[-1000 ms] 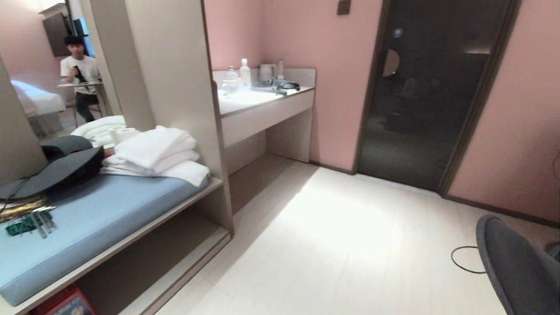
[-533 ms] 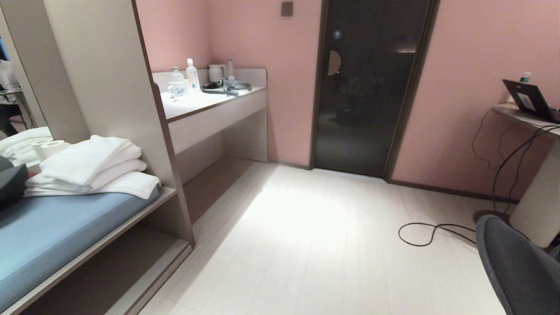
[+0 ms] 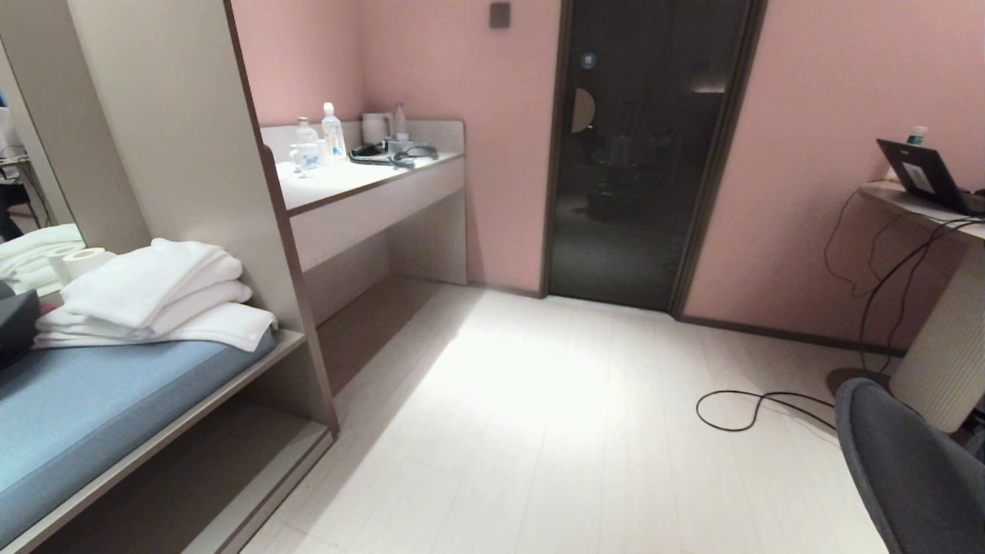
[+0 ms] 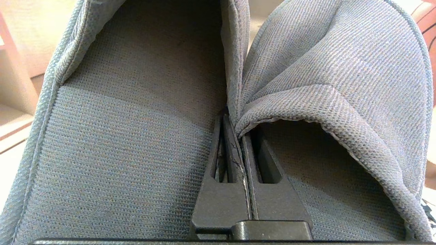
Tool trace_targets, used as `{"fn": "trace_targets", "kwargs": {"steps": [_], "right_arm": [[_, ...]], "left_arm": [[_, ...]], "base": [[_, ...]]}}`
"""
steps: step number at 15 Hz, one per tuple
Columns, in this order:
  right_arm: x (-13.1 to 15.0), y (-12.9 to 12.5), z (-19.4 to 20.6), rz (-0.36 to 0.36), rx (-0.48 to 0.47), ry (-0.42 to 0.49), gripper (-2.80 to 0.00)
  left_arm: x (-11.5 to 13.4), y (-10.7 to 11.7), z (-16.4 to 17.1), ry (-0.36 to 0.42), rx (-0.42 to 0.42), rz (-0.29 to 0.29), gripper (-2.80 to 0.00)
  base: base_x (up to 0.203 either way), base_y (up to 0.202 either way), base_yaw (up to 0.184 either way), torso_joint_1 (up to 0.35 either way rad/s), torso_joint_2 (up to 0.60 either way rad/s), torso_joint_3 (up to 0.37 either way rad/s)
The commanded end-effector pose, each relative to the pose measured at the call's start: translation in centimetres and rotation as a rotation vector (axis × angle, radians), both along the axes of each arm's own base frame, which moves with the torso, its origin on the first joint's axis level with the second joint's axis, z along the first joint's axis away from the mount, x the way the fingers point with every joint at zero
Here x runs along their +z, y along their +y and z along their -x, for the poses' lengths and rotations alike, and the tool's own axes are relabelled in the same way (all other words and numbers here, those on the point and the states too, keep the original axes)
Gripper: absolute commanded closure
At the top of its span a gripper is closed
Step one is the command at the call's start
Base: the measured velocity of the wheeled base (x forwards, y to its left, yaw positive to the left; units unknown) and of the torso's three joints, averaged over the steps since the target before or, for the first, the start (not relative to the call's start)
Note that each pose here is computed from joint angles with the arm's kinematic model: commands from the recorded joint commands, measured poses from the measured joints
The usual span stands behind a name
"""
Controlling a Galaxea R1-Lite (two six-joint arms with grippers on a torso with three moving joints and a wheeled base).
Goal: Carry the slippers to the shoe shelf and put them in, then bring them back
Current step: Place the slippers on the floor
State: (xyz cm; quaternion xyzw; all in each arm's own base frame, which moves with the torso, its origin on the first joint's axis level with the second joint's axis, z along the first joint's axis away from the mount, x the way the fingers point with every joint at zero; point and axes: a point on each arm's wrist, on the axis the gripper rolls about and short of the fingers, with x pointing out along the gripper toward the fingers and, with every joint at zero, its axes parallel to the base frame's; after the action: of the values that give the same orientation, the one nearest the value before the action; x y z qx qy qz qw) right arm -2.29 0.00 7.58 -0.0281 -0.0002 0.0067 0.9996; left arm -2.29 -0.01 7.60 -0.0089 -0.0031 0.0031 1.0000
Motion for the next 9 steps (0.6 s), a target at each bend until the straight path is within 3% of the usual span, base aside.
{"fn": "trace_targets", "kwargs": {"steps": [1,9], "right_arm": [[0.0,0.0,-0.01,0.001,0.0,0.002,0.0],[-0.02,0.0,-0.02,0.001,0.002,0.002,0.0]], "left_arm": [[0.01,0.0,-0.01,0.0,0.001,0.001,0.0],[0.01,0.0,-0.01,0.0,0.001,0.002,0.0]], "base": [[0.0,0.0,0.0,0.0,0.0,0.0],[0.0,0.0,0.0,0.0,0.0,0.0]]}}
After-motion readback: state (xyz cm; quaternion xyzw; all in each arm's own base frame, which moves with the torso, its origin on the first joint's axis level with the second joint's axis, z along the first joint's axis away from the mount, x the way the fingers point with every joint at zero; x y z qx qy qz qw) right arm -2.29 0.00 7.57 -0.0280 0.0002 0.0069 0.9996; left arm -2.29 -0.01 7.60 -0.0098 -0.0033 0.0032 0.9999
